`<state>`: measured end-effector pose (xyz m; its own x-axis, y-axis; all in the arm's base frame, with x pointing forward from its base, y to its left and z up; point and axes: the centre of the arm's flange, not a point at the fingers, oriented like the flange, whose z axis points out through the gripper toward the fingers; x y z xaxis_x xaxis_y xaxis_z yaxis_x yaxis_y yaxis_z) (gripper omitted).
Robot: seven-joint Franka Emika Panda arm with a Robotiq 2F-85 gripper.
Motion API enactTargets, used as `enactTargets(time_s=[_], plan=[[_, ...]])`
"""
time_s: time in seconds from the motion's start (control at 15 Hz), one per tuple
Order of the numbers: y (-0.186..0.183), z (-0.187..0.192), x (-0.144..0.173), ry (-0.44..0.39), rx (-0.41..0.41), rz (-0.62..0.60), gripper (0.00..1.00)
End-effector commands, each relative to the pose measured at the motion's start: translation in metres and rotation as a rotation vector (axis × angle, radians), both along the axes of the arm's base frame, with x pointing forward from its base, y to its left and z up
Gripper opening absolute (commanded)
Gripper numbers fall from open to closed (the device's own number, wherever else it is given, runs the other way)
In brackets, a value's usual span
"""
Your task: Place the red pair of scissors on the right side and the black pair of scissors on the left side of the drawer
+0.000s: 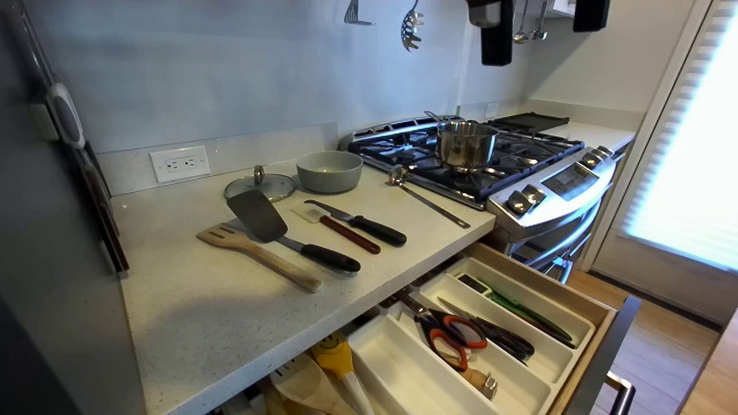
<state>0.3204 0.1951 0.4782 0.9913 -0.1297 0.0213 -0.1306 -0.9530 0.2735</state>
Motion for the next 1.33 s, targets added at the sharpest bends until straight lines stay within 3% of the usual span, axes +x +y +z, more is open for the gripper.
enactTargets(time_s=[0.0, 0.2, 0.73, 1.0, 1.27], plan=[[0.0, 0.0, 0.0, 0.0, 0.0, 0.0, 1.0], [-0.004, -0.007, 0.006, 0.024, 0.0, -0.041, 1.0], [-0.019, -0.1, 0.011, 0.194, 0.078, -0.109, 1.0], [-0.007, -0.145, 0.008, 0.178, 0.133, -0.069, 1.0], [0.009, -0.182, 0.009, 0.096, 0.154, -0.012, 1.0]])
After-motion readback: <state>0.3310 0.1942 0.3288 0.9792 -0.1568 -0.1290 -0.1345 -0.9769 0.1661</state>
